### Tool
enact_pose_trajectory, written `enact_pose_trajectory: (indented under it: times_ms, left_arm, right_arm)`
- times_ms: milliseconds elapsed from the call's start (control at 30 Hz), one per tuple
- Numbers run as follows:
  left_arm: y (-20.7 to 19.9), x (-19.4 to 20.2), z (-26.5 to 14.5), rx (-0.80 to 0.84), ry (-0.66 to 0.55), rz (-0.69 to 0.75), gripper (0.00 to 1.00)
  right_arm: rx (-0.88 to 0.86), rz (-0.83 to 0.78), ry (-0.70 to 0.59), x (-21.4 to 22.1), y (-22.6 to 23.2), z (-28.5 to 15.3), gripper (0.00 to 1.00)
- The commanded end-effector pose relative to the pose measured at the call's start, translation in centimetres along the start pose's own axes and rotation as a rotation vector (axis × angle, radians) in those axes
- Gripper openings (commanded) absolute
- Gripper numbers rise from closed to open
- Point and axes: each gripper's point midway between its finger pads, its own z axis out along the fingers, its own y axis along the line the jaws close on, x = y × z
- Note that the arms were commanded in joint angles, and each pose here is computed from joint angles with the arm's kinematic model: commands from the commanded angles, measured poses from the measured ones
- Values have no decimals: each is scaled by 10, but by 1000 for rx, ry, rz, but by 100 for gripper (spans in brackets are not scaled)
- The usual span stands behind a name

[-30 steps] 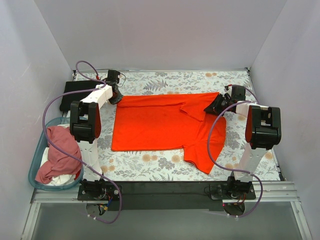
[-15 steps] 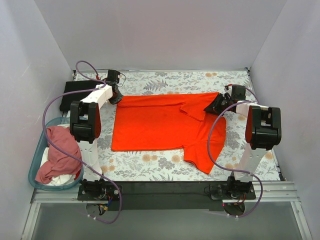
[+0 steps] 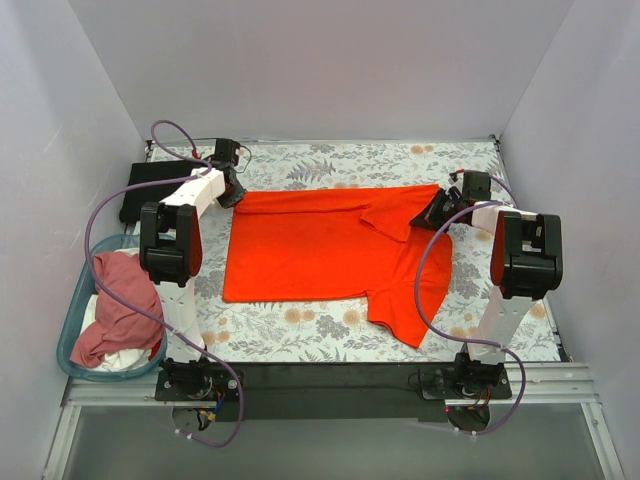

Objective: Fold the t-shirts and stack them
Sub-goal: Fold the tshirt

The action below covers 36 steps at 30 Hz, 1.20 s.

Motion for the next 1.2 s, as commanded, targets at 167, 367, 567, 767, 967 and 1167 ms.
enact_pose_trajectory:
  times_ms: [167, 367, 567, 767, 967, 1167]
  left_arm:
    - [-10, -32, -33, 42, -69, -17, 2]
    - [-10, -33, -35, 40, -69, -17, 2]
    - [-8, -38, -38, 21, -76, -16, 2]
    - [-9, -39, -40, 18, -66, -12, 2]
    - [-8, -38, -42, 16, -58, -7, 3]
    - [-5, -36, -42, 4, -47, 2, 3]
  right_arm:
    - [3, -79, -66, -21, 24, -26, 1]
    - [3, -84, -94, -26, 29, -41, 1]
    - [9, -87, -115, -31, 32, -53, 1]
    - [10, -94, -118, -31, 34, -61, 1]
    - [14, -104, -131, -32, 36, -67, 1]
    - [13, -108, -153, -40, 40, -75, 1]
